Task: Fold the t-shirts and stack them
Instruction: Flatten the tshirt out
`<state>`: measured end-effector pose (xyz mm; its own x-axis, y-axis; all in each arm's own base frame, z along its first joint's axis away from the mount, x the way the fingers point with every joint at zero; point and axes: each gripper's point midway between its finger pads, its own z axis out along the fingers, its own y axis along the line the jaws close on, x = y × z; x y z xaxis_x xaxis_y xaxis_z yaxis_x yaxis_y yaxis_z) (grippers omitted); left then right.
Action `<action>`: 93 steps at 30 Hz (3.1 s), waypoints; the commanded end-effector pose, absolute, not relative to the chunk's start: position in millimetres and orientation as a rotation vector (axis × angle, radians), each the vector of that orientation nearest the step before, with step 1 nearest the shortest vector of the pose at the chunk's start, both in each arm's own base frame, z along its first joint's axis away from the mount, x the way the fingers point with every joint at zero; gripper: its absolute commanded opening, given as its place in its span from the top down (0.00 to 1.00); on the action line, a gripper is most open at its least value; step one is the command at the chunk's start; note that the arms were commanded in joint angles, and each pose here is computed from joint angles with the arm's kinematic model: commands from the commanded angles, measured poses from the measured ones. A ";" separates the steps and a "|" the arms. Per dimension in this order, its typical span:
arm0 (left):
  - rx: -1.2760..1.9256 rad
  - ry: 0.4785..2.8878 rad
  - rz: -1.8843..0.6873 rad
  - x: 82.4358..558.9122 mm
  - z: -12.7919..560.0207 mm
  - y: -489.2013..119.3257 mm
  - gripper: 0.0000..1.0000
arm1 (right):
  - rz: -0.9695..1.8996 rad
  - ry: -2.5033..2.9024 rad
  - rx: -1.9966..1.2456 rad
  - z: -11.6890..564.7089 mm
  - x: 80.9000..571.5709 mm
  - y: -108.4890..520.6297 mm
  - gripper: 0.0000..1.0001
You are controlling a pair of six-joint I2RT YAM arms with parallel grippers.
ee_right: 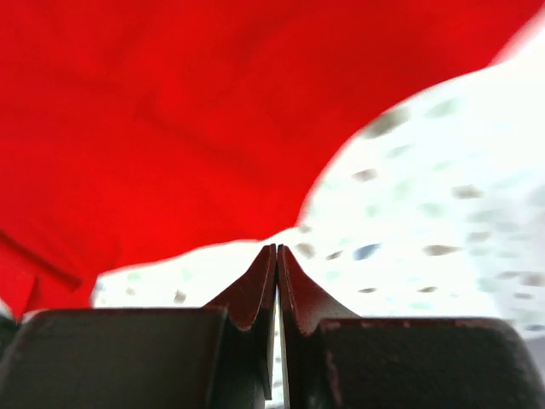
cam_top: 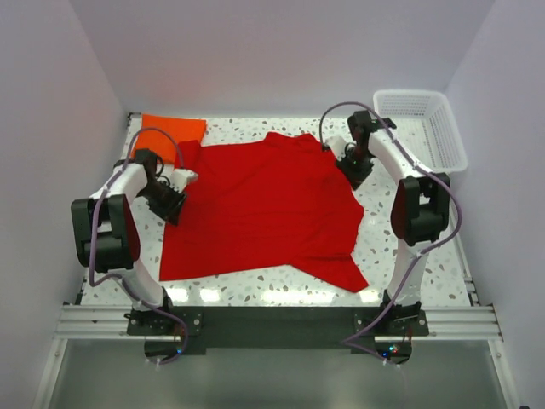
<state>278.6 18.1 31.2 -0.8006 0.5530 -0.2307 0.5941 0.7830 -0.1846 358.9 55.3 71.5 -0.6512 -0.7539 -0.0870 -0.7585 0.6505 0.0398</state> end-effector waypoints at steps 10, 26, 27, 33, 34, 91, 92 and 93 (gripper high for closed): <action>0.692 2.540 -0.382 400.3 92.1 8.6 0.55 | 0.011 2.515 -0.914 84.5 528.5 86.0 0.94; 1.015 2.326 -0.569 396.1 103.0 -73.9 0.55 | -0.194 2.560 -0.821 19.4 554.9 47.2 0.98; 1.125 2.271 -0.606 384.5 101.4 -93.2 0.55 | -0.210 2.569 -0.790 20.3 556.4 38.1 0.98; 1.500 1.908 -0.886 308.2 121.3 -204.1 0.52 | -0.049 2.507 -0.715 76.9 544.2 56.3 0.91; 1.575 1.817 -0.920 292.9 124.8 -230.9 0.52 | -0.008 2.499 -0.697 89.1 538.5 61.3 0.87; 1.824 1.575 -1.130 167.9 36.8 -455.5 0.73 | 0.226 2.931 -0.613 19.7 329.0 47.7 0.90; 1.832 1.557 -1.140 164.7 39.4 -453.3 0.80 | 0.221 2.935 -0.608 18.0 329.6 46.2 0.90; 1.836 1.542 -1.143 162.2 43.2 -451.4 0.84 | 0.220 2.941 -0.608 15.0 330.0 45.4 0.91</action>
<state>166.9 -452.8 18.9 -0.0446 0.6123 -0.7894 0.9602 -0.1919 -0.2031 310.7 52.0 14.2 -0.9081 -0.4009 -0.1211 -0.4164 0.8954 0.1575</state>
